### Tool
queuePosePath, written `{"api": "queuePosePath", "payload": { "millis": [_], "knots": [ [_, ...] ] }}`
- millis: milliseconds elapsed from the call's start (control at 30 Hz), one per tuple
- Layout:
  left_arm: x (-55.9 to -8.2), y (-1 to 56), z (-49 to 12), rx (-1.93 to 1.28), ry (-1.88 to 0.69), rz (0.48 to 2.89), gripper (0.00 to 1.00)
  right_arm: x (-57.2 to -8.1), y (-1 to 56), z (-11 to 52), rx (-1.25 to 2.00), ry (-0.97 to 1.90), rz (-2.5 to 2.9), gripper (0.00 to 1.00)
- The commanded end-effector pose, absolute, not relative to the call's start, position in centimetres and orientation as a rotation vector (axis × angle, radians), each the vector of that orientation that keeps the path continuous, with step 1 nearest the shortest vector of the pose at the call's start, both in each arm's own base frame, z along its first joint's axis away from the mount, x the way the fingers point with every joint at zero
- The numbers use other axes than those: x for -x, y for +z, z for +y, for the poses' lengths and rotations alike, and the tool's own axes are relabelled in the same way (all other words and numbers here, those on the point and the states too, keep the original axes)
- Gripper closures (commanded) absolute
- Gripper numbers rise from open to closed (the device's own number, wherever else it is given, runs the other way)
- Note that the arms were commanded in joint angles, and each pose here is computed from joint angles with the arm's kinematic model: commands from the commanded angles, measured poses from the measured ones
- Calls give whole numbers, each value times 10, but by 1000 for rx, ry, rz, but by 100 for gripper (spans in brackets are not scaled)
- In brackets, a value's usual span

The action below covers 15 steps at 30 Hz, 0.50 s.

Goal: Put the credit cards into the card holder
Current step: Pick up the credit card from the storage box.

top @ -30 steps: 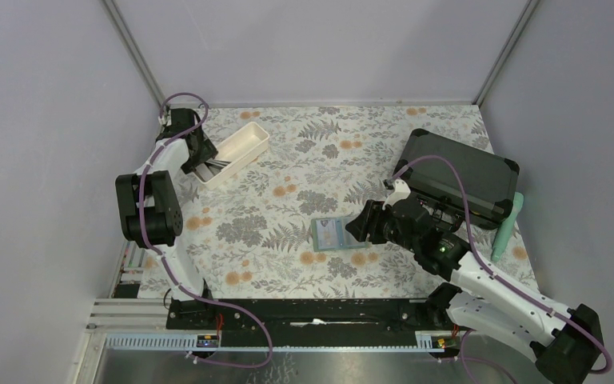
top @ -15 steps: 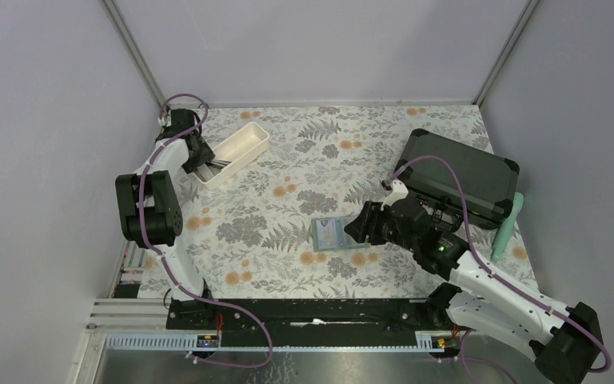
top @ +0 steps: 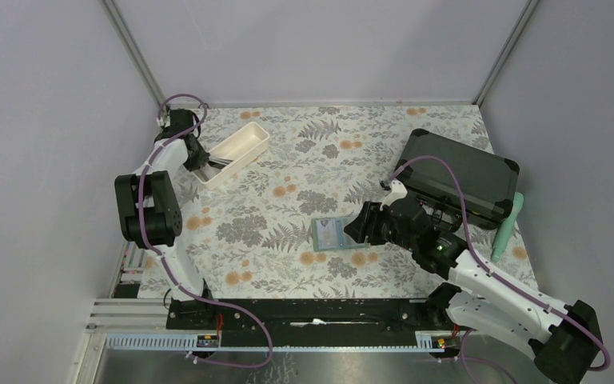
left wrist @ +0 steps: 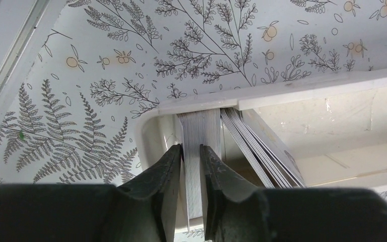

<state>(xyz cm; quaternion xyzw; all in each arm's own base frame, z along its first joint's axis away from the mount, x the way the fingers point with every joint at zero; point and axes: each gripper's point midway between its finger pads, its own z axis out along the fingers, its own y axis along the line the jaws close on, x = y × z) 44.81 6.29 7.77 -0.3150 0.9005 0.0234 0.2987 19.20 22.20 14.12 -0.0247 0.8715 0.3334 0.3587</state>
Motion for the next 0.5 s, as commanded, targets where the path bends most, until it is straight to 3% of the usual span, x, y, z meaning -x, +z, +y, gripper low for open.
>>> {"api": "queuePosePath", "payload": {
  "millis": [0, 167, 467],
  "knots": [
    [-451, 99, 67, 820, 64, 2328, 83, -193, 146, 225, 70, 879, 2241, 41],
    [-451, 99, 67, 818, 67, 2328, 94, -193, 146, 225, 71, 878, 2243, 41],
    [-448, 104, 69, 804, 81, 2330, 100, -194, 149, 226, 74, 881, 2234, 41]
  ]
}}
